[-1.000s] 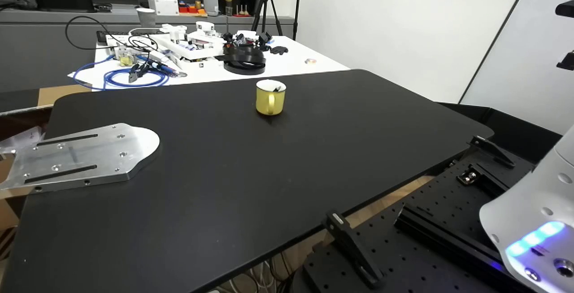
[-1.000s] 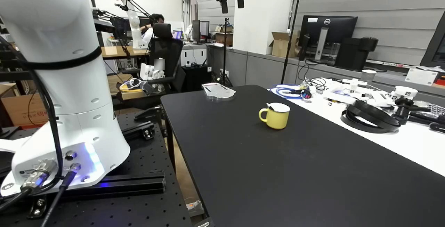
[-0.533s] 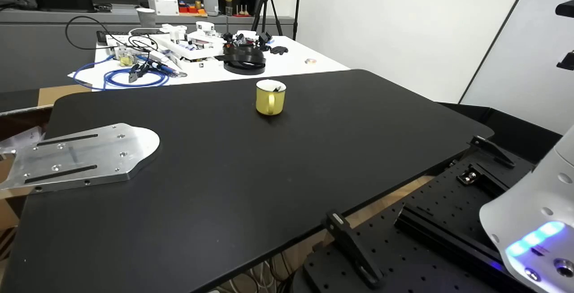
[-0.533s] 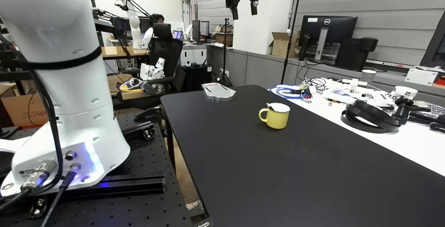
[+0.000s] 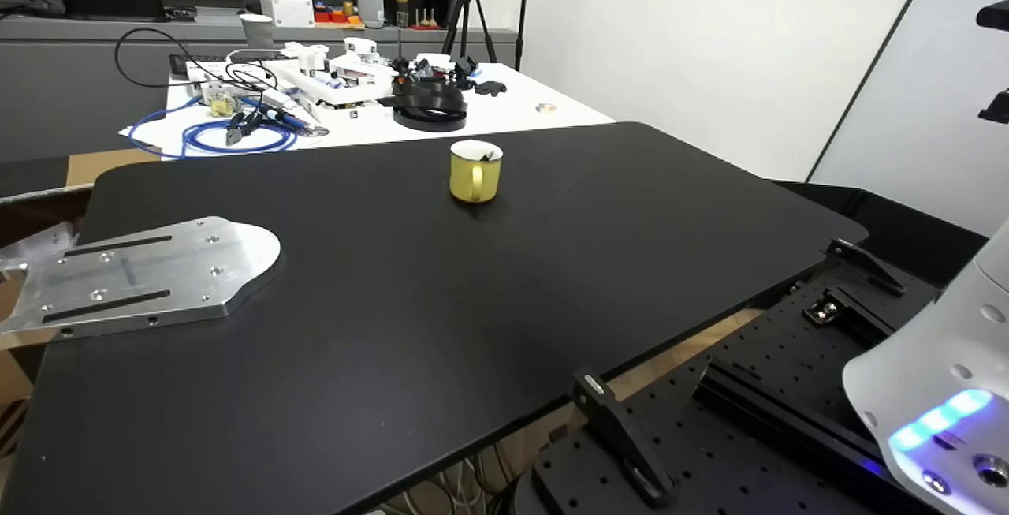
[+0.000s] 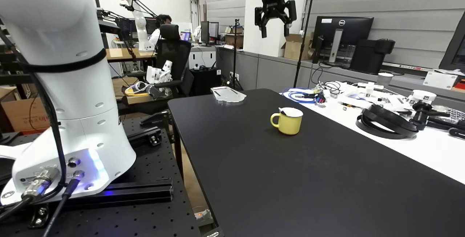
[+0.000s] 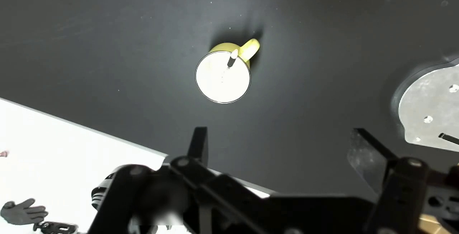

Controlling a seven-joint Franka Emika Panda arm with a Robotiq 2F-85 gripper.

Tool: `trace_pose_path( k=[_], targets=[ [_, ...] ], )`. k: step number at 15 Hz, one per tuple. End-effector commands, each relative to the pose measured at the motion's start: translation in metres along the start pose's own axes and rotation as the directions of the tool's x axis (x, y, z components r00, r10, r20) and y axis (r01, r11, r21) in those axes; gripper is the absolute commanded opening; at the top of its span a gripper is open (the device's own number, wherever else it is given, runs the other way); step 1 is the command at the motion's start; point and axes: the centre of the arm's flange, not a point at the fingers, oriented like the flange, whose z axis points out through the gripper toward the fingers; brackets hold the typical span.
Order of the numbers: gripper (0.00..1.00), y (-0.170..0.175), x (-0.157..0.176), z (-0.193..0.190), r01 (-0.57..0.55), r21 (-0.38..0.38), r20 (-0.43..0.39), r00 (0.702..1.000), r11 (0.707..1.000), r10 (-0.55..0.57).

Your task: Place the pen on the table

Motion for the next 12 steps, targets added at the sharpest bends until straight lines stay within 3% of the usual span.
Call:
trace_pose_path(
  k=[1, 5, 12],
  targets=[
    [1.0, 0.003, 0.027, 0.026, 0.04, -0.006, -0.003, 0.999, 0.999, -0.04],
    [1.0, -0.002, 0.029, 0.068, 0.078, -0.041, 0.014, 0.997, 0.996, -0.077],
    [1.0, 0.002, 0.031, 0.141, 0.039, -0.062, 0.036, 0.999, 0.997, -0.037]
  ],
)
